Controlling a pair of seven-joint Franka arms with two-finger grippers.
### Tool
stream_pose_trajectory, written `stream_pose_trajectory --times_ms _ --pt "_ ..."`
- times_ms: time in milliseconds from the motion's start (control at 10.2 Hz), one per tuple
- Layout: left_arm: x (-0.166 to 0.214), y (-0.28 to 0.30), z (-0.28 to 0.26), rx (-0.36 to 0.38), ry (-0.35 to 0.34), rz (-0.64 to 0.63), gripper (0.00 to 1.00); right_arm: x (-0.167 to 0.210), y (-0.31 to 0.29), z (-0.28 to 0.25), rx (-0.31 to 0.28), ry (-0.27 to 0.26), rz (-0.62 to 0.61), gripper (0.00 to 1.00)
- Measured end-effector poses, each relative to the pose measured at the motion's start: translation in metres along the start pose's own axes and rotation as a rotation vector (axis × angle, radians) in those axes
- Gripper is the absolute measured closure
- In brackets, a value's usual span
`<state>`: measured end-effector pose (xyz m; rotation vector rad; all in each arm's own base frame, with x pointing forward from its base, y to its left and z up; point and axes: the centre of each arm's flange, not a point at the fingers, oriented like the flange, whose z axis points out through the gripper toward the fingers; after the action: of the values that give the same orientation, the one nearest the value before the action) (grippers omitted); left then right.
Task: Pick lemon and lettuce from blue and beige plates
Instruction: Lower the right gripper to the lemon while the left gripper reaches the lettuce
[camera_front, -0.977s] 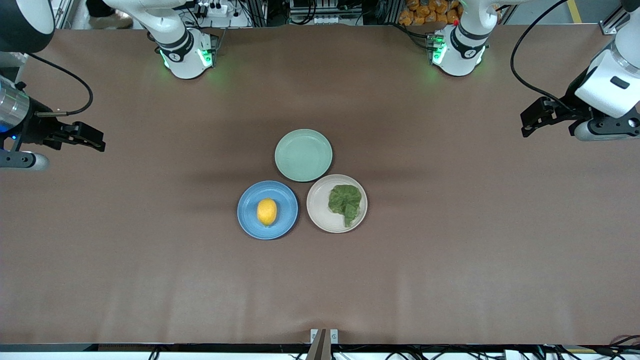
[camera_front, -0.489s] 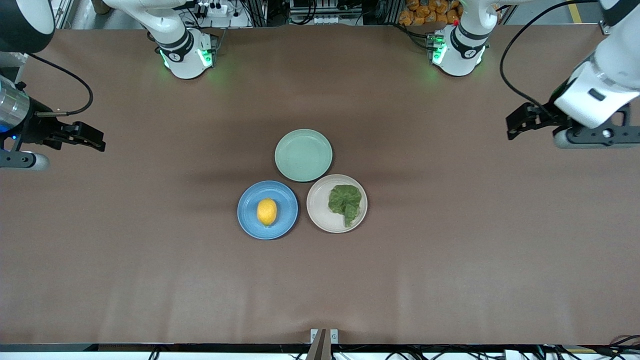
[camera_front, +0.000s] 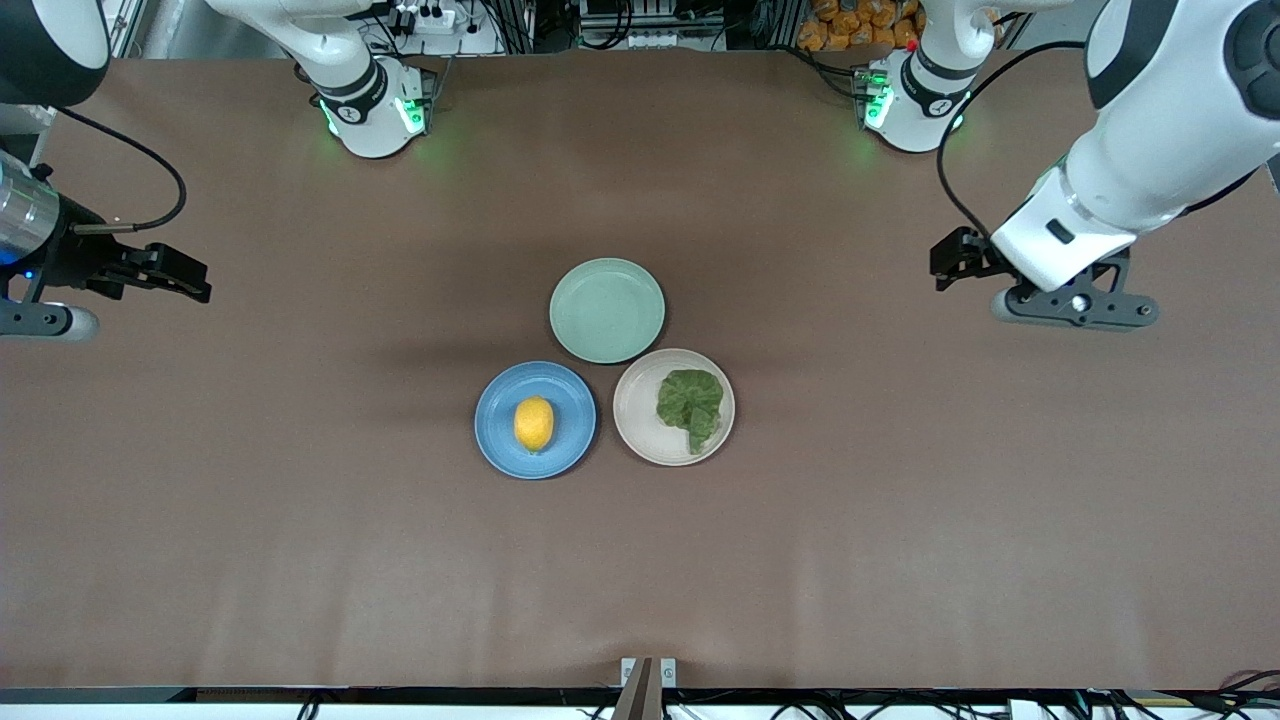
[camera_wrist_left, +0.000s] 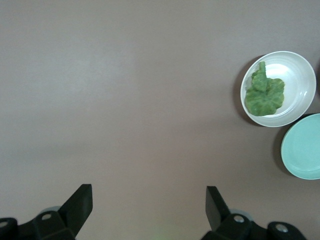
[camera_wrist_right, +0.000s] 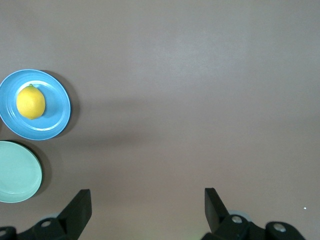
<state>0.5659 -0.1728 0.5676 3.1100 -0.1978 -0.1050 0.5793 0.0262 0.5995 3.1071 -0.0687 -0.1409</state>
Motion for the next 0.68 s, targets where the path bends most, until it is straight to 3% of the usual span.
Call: stream_pose_trajectory --times_ms 293,391,684 --pt "0.009 0.039 0.027 -0.009 -0.014 0.005 0.0 0.008 -0.021 0.003 0.016 0.047 0.004 0.0" --pt "0.011 0.06 0.039 -0.009 -0.019 0.005 0.0 0.019 -0.039 0.015 0.051 0.063 0.029 0.0" --pt "0.024 0.1 0.073 -0.021 -0.002 -0.009 0.0 0.066 -0.106 0.089 0.121 0.102 0.125 0.0"
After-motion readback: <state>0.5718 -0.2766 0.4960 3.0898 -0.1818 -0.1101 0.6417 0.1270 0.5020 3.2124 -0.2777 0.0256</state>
